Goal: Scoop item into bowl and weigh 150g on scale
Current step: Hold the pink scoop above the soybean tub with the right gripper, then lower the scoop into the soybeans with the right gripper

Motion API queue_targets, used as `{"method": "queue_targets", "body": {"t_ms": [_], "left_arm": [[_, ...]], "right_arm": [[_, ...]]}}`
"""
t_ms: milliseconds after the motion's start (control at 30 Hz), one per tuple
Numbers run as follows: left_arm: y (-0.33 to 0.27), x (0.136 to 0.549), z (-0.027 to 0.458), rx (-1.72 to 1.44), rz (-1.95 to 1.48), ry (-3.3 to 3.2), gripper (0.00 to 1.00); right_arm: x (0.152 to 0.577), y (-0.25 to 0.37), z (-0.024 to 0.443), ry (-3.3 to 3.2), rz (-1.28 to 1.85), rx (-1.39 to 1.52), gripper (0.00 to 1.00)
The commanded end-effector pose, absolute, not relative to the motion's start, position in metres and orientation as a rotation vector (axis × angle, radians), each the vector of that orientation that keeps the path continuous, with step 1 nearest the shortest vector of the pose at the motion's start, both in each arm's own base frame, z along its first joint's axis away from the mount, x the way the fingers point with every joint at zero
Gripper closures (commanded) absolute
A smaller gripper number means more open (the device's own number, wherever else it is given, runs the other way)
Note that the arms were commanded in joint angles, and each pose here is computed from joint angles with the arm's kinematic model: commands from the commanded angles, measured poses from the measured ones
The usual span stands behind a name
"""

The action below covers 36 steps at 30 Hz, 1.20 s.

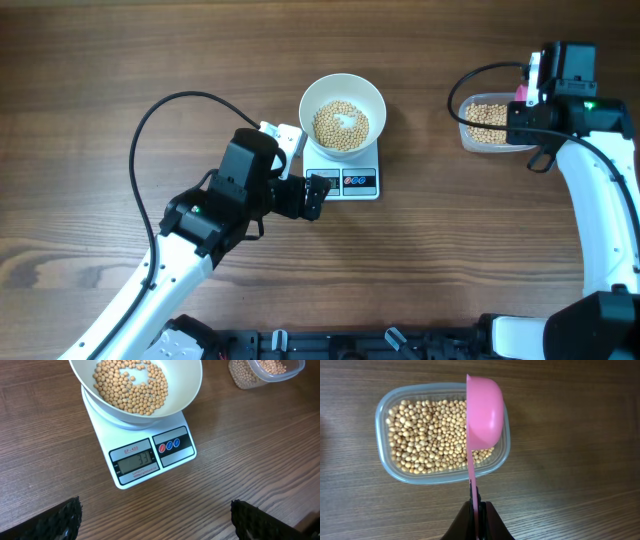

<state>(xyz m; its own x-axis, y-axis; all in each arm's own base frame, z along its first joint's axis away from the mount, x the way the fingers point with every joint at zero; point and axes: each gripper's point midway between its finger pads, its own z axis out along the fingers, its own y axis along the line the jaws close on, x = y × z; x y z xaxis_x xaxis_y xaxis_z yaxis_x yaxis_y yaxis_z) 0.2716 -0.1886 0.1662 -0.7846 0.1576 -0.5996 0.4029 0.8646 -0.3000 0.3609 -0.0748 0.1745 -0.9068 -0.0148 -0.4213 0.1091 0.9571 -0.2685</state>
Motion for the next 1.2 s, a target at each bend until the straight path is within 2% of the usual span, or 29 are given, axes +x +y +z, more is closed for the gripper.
{"method": "queue_targets", "body": {"t_ms": [0,367,900,1167], "left_arm": [[-0.189,0.271,0.165,0.432,-0.549,2.451,0.00],[-0.189,0.271,0.165,0.432,-0.549,2.451,0.00],[-0.189,0.271,0.165,0.432,-0.549,2.451,0.00],[-0.189,0.271,0.165,0.432,-0.549,2.451,0.00]], "right_arm": [[0.363,-0.079,0.160,2.720,-0.437,0.056,0.96],[0.362,-0.075,0.139,2.786,-0.404,0.038,0.96],[0.361,-0.023,0.123,2.836,0.007,-0.159,0.96],[0.355,-0.018,0.122,2.860,0.049,-0.187,0.96]]}}
